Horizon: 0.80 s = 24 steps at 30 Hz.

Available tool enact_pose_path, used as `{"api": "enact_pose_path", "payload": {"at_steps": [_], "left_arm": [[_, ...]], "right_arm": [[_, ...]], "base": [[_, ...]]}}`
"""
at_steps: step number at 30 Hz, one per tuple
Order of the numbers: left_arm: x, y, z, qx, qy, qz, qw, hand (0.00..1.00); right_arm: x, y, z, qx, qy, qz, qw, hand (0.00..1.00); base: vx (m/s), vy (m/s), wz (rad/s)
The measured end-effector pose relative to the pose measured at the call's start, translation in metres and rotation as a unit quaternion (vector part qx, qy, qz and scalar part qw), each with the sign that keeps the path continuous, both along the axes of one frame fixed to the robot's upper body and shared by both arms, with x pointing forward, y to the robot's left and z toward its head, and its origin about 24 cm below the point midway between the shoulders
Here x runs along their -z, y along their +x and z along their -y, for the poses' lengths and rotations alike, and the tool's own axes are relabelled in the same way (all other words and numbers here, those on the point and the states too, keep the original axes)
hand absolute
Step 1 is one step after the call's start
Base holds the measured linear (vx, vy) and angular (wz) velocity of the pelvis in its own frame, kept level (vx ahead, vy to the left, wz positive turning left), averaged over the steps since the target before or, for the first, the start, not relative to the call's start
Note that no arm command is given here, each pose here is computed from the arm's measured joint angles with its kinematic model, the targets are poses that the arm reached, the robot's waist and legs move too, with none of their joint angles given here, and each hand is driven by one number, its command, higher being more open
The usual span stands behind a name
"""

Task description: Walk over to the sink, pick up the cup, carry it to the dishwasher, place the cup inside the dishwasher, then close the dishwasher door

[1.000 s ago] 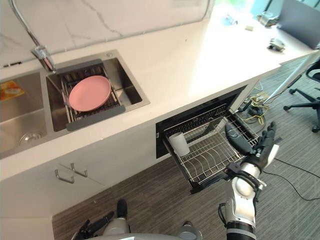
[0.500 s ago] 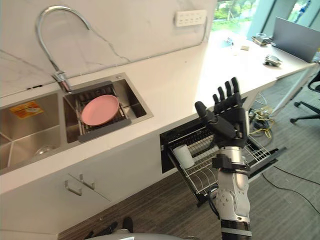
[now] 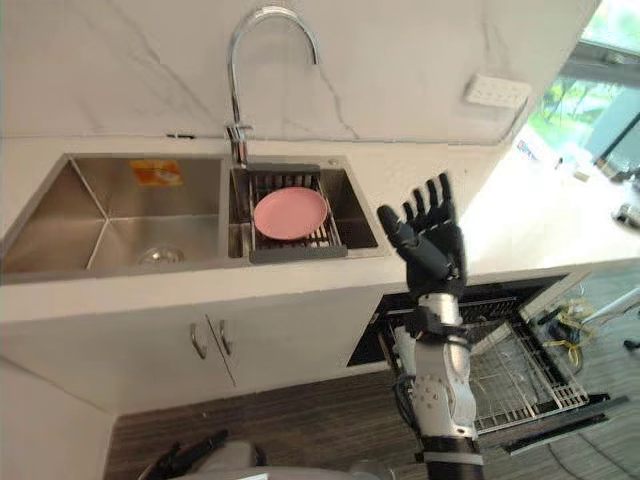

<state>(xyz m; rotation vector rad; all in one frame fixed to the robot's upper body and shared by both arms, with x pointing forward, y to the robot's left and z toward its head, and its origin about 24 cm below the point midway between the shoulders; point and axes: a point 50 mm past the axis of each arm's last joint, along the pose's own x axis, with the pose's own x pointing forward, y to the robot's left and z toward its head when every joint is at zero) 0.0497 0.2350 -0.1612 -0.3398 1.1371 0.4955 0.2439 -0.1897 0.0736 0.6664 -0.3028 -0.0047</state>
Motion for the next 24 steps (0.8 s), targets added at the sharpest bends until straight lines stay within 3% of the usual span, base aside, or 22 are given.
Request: {"api": "enact_pose_path", "payload": {"at_steps": [4, 7, 10, 12, 20, 24], "left_arm": [[0.0, -0.006, -0.004, -0.004, 0.002, -0.005, 1.0, 1.0], [0.003, -0.01, 0.013, 0.004, -0.012, -0.006, 1.0, 1.0], [0.003, -0.011, 0.012, -0.002, -0.012, -0.008, 1.0, 1.0], [0.005, -0.022, 0.016, -0.003, -0.014, -0.022, 1.0, 1.0], [0.006, -0.02, 0.017, -0.003, -0.021, -0.028, 0.999, 1.0], [0.008, -0.022, 0.019, -0.029, -0.046, -0.049, 0.997, 1.0]], "right_arm": [[-0.003, -0.007, 0.013, 0.024, 0.007, 0.016, 1.0, 1.0], [-0.012, -0.01, 0.014, 0.026, 0.002, 0.038, 0.999, 1.0], [-0.013, -0.01, 0.014, 0.032, 0.005, 0.04, 0.999, 1.0], [-0.018, -0.018, 0.009, 0.047, 0.027, 0.052, 0.997, 1.0], [-0.016, -0.017, 0.007, 0.047, 0.031, 0.045, 0.997, 1.0], [-0.008, -0.008, -0.008, 0.023, 0.038, 0.018, 0.999, 1.0]], "base": [[0.06, -0.086, 0.76], [0.15, -0.132, 0.31], [0.16, -0.081, 0.02], [0.08, -0.038, -0.05], [-0.01, -0.004, 0.16], [-0.07, -0.009, 0.28]]}}
